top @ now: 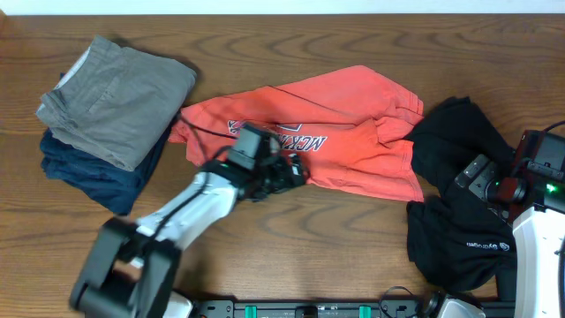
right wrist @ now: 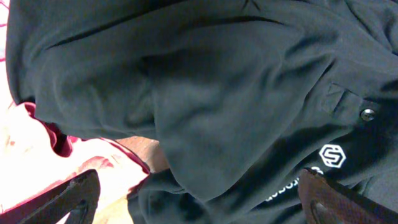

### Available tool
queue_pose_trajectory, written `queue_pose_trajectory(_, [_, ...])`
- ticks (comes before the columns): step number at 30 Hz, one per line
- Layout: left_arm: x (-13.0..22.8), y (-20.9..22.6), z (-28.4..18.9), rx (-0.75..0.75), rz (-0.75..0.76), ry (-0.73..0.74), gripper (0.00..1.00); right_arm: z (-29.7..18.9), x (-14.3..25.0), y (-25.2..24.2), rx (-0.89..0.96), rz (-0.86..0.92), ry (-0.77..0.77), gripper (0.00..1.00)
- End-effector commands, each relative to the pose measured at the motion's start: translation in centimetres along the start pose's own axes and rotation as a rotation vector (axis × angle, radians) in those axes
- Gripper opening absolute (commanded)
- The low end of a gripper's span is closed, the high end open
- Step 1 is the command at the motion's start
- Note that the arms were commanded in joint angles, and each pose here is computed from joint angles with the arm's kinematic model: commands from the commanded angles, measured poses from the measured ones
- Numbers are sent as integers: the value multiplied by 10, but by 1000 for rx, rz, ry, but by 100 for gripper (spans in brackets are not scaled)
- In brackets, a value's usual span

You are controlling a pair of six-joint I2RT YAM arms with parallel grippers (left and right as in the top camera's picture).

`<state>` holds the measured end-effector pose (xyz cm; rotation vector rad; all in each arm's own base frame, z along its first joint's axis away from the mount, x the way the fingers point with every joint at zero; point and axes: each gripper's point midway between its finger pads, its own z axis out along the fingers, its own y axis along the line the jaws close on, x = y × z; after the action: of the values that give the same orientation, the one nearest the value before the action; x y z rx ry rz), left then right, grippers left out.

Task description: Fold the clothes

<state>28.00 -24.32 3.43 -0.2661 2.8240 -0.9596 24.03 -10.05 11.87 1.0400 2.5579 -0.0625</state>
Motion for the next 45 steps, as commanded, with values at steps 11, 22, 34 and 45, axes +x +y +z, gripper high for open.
queue_pose_trajectory(11, [27, -23, 76, 22, 6, -44, 51, 3, 2, -1, 1, -12, 9, 99])
queue_pose_trajectory(22, [24, -7, 72, -23, -12, -26, 6, 3, 1, -1, 1, -12, 9, 99])
queue_pose_trajectory(34, [17, -25, 72, 44, 2, -64, 56, 4, 1, -1, 1, -12, 9, 99])
queue_pose_trajectory(45, [28, -14, 75, -18, 11, -45, 6, 4, 2, -1, 2, -12, 13, 99])
